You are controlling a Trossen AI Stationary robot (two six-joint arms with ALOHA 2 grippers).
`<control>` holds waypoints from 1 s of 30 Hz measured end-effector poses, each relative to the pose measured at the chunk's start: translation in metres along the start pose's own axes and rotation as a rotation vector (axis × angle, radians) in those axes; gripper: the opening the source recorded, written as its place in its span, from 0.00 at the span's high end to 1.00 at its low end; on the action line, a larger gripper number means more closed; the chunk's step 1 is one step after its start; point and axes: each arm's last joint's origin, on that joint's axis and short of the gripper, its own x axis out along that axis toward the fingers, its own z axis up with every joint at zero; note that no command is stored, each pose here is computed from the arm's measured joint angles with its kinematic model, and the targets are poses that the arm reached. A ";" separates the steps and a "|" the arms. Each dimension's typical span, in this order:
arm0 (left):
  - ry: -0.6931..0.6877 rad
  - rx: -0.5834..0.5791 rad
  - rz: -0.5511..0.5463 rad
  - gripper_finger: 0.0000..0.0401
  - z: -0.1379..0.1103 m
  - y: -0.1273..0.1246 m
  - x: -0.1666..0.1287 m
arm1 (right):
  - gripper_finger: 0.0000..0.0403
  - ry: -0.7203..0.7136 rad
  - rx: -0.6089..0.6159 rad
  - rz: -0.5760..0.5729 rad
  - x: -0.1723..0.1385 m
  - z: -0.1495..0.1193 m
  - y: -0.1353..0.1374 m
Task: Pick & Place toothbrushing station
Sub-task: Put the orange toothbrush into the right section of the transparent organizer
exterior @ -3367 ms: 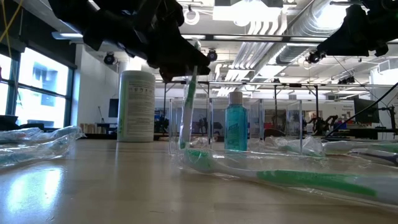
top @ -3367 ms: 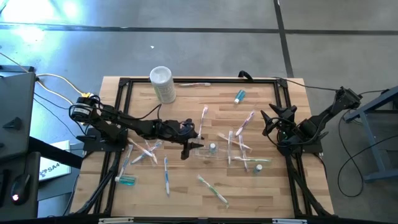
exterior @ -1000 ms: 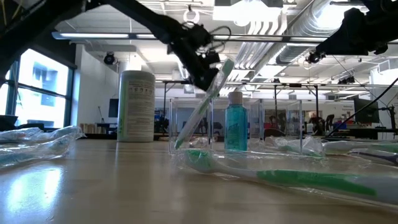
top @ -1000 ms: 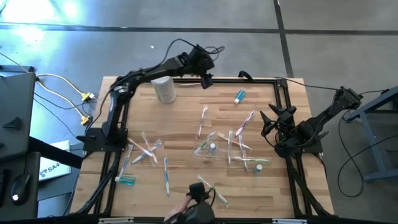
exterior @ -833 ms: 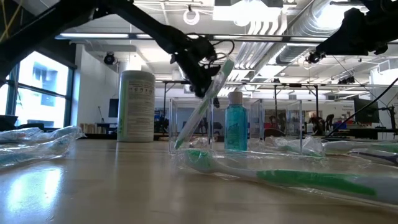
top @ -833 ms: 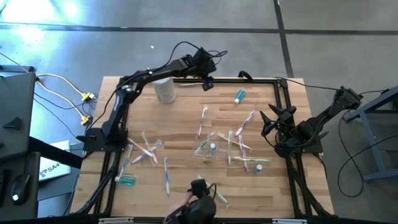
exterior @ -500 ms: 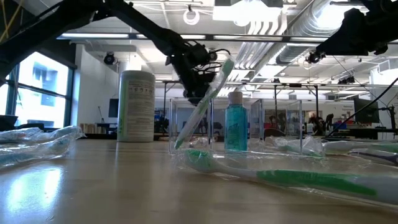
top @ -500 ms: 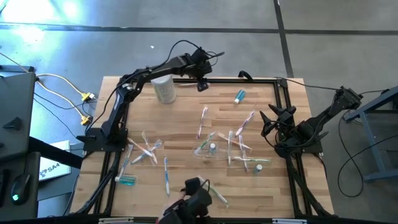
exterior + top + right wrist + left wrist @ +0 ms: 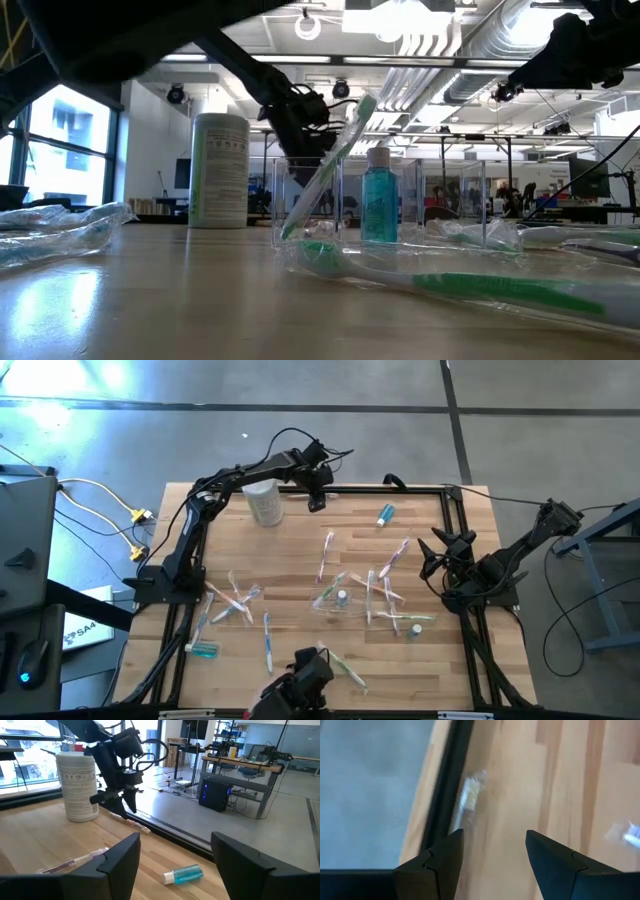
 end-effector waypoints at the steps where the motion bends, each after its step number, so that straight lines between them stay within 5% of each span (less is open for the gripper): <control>1: 0.001 -0.001 -0.003 0.48 -0.001 0.000 0.003 | 0.41 0.000 -0.001 0.000 0.000 0.000 0.000; 11: 0.109 -0.044 -0.049 0.48 -0.022 -0.002 0.044 | 0.41 0.000 -0.001 0.000 0.000 0.000 0.000; 22: 0.132 -0.087 -0.084 0.49 -0.030 0.002 0.051 | 0.41 0.000 0.000 0.000 0.000 0.000 0.000; 30: 0.209 -0.074 -0.133 0.72 -0.038 -0.003 0.050 | 0.41 0.000 0.000 0.000 0.000 0.000 0.000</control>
